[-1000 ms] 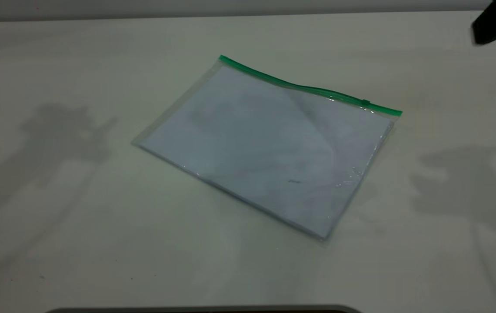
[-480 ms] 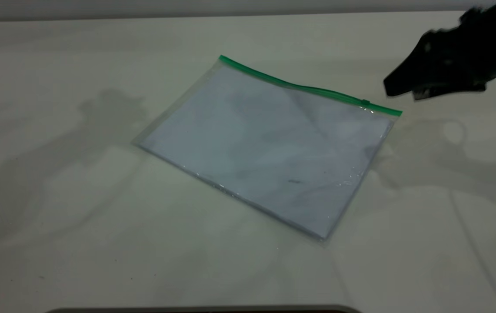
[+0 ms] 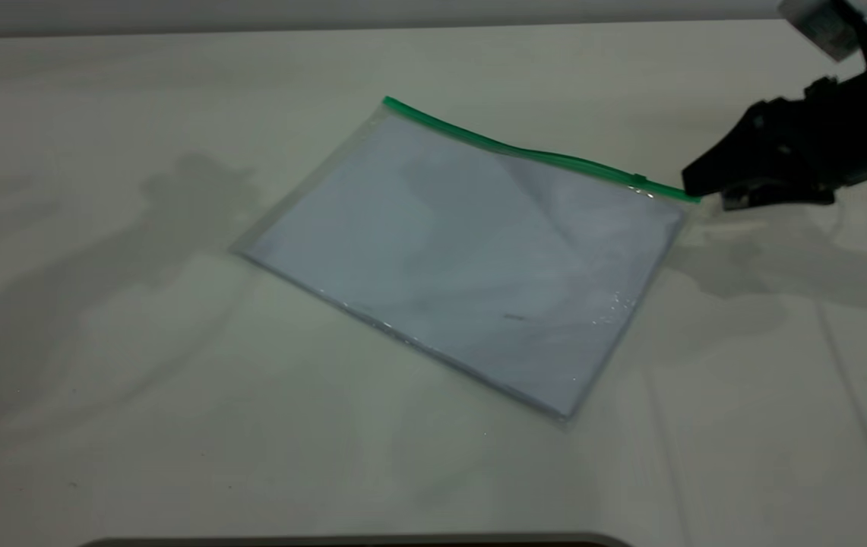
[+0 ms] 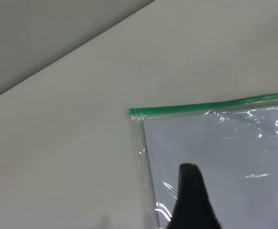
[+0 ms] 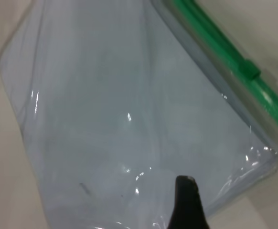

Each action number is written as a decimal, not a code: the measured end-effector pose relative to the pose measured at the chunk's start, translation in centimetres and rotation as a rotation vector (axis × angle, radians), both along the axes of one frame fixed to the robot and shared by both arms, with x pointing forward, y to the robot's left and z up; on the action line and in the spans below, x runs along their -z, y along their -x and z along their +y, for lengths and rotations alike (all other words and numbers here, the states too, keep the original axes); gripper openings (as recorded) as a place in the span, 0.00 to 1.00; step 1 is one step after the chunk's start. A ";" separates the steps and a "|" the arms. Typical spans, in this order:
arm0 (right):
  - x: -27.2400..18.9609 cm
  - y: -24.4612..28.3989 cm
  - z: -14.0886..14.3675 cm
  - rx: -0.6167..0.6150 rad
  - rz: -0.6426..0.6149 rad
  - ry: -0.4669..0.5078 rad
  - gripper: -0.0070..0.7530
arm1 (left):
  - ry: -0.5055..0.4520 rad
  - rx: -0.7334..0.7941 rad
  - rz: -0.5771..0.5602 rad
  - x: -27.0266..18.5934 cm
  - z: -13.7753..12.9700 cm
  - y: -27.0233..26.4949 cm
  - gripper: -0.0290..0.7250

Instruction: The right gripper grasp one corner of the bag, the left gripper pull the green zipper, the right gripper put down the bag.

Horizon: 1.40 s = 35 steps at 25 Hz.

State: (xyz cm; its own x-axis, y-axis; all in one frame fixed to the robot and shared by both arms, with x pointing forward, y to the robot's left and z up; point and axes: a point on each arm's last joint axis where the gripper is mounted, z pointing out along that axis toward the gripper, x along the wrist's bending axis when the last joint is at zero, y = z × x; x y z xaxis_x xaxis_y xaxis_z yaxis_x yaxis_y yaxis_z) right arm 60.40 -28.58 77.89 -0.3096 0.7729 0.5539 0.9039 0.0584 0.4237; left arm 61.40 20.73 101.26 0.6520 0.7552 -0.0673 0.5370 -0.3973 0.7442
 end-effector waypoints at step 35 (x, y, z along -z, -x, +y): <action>4.6 -1.1 4.9 -0.081 -0.111 -0.181 0.08 | -0.009 -0.013 -0.013 0.1 0.1 -0.2 0.81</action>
State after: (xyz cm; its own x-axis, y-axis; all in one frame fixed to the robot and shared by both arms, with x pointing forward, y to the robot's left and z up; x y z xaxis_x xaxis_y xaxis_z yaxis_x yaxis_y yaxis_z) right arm 61.48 -23.70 73.28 -0.4335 0.6344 0.6400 0.8465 0.0431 0.5306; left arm 61.64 20.84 101.12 0.6427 0.7644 -0.0518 0.5327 -0.3972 0.7473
